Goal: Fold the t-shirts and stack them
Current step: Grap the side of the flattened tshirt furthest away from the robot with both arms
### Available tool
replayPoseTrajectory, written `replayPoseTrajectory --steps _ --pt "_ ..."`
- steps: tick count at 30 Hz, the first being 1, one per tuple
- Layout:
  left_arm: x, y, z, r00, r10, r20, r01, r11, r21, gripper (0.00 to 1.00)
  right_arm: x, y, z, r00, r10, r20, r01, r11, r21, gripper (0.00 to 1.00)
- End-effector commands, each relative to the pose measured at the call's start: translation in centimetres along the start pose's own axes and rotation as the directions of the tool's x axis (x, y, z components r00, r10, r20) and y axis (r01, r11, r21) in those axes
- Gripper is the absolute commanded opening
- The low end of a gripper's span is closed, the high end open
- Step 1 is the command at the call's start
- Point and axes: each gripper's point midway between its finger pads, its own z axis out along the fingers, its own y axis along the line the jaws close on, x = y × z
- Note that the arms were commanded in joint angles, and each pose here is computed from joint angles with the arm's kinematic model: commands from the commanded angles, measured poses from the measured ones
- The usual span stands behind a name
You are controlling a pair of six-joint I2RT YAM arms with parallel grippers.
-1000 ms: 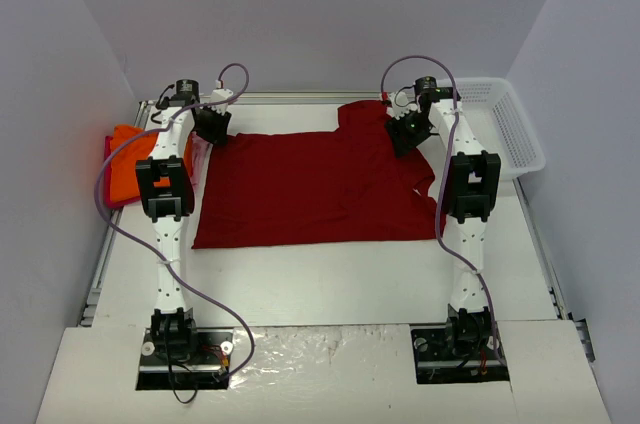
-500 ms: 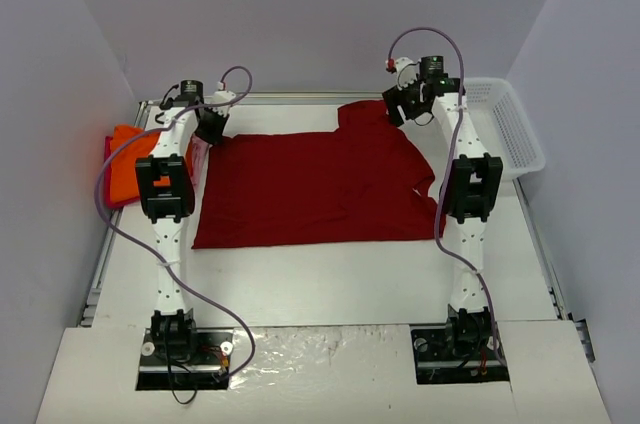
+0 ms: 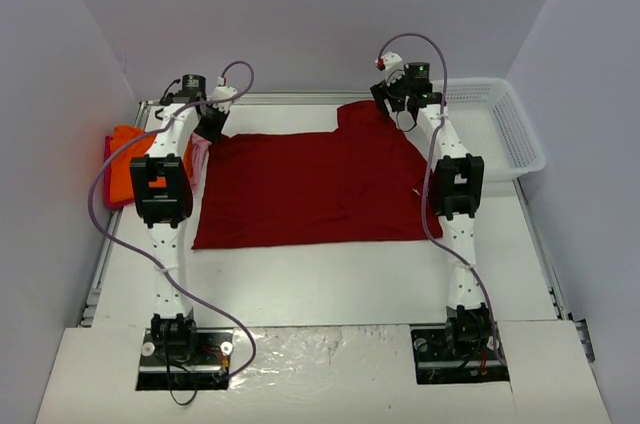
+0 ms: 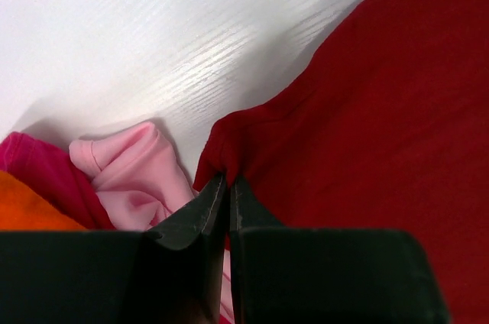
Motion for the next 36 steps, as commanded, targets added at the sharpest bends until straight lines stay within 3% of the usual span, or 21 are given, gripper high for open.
replayPoseTrajectory --steps 1,11,25,36 --pt "-1.8 0.3 -3.8 0.999 -0.014 0.037 0.017 0.998 -0.058 0.03 -3.4 -1.3 1.0 0.988 -0.095 0.125 0.085 0.993 0.078 0.72" --pt "-1.6 0.8 -4.2 0.999 -0.023 0.026 0.026 0.995 -0.094 0.02 -3.0 -2.1 3.7 0.973 -0.147 0.180 0.125 0.984 0.128 0.59" --pt "-1.6 -0.6 -2.7 1.000 0.011 -0.010 -0.012 0.997 -0.080 0.02 -0.4 -0.7 5.4 0.983 -0.126 0.136 0.115 0.990 0.087 0.62" --pt "-1.4 -0.7 -2.3 1.000 0.010 -0.023 -0.012 0.997 -0.075 0.02 2.6 2.2 6.4 0.994 -0.089 0.065 0.090 0.996 -0.004 0.57"
